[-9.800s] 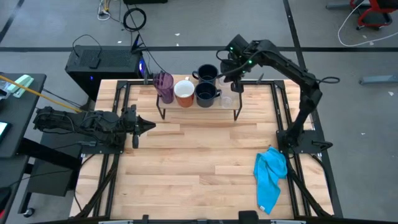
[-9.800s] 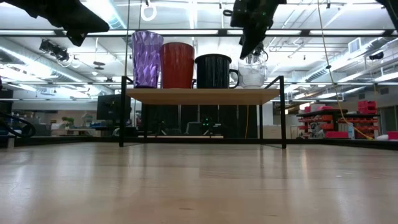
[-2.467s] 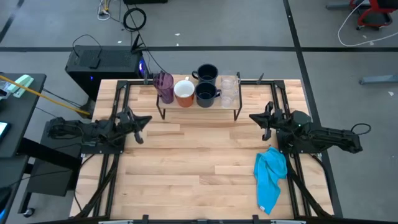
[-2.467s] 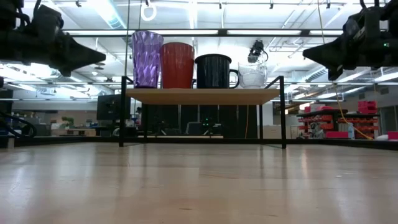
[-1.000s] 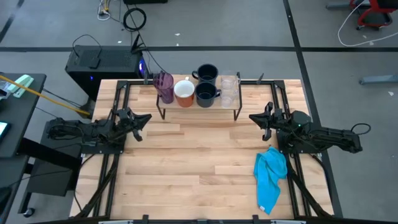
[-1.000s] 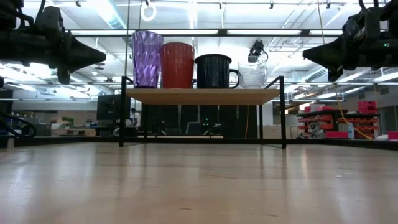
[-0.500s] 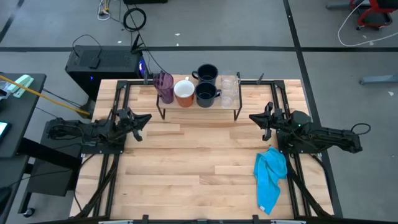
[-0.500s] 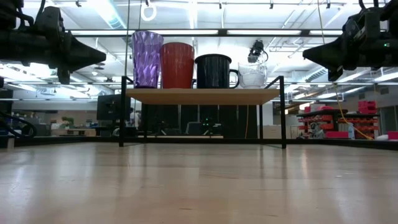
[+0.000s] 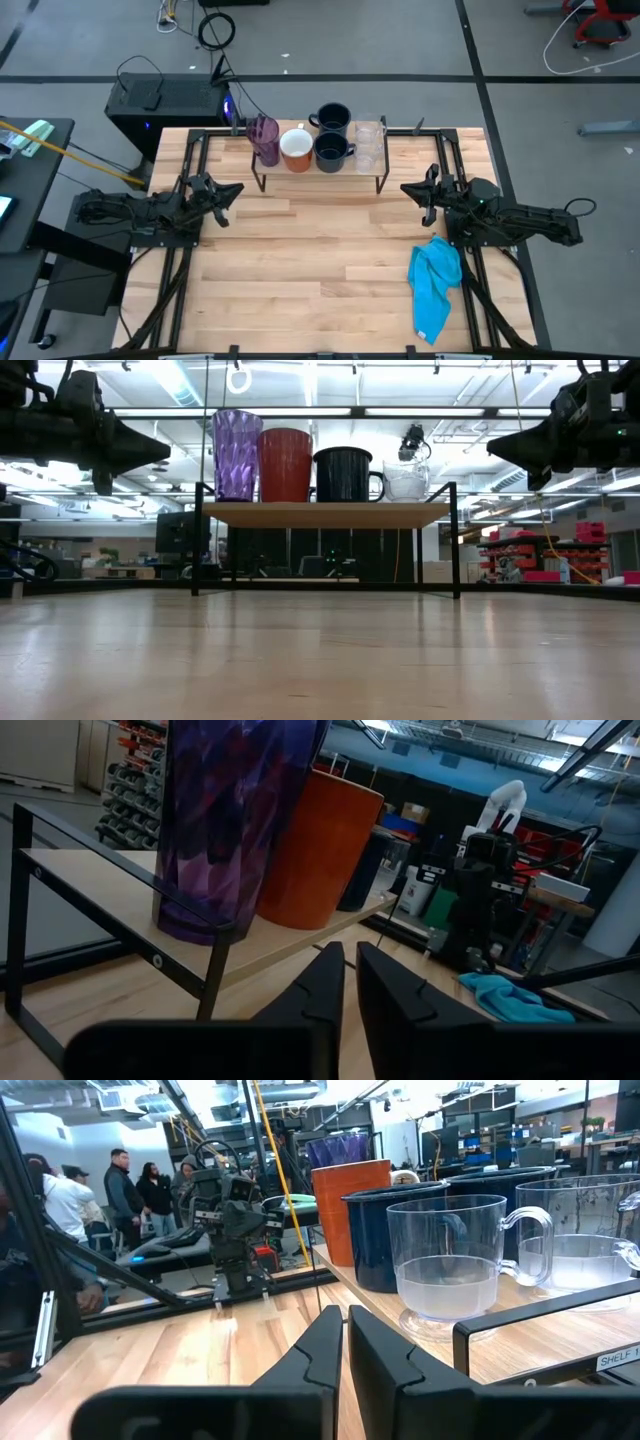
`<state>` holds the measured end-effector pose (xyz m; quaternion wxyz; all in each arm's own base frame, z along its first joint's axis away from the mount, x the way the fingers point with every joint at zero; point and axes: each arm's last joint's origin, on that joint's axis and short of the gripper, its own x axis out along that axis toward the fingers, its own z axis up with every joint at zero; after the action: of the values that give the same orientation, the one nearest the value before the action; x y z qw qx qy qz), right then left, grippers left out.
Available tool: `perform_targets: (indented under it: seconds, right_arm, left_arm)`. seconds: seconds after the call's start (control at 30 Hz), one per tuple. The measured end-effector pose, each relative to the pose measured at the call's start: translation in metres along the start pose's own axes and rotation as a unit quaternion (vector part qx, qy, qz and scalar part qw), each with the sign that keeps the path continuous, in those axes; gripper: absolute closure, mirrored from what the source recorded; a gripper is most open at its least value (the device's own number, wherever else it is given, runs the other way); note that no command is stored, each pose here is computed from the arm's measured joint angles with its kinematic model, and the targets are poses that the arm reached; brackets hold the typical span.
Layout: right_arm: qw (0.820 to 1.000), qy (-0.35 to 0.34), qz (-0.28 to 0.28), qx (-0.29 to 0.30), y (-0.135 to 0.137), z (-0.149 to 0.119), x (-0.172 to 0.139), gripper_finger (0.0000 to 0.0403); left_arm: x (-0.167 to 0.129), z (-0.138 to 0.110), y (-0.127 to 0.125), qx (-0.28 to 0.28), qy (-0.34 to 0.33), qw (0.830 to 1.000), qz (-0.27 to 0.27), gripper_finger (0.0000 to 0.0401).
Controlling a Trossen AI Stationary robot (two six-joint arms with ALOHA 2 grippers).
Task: Stack small to large cups/mugs on shelf
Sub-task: Return to Home Position
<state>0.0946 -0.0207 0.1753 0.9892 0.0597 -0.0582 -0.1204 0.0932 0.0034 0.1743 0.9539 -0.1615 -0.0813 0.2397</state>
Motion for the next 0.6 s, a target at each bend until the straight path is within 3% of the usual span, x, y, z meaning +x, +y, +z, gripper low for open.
perform_targets:
  seconds: [0.6]
  right_arm:
    - [1.000,0.000,0.000,0.000,0.0000,0.0000,0.0000,0.0373]
  left_arm:
    - [0.0000,-0.0001,0.0000,0.000,0.000,1.000,0.000,0.0371]
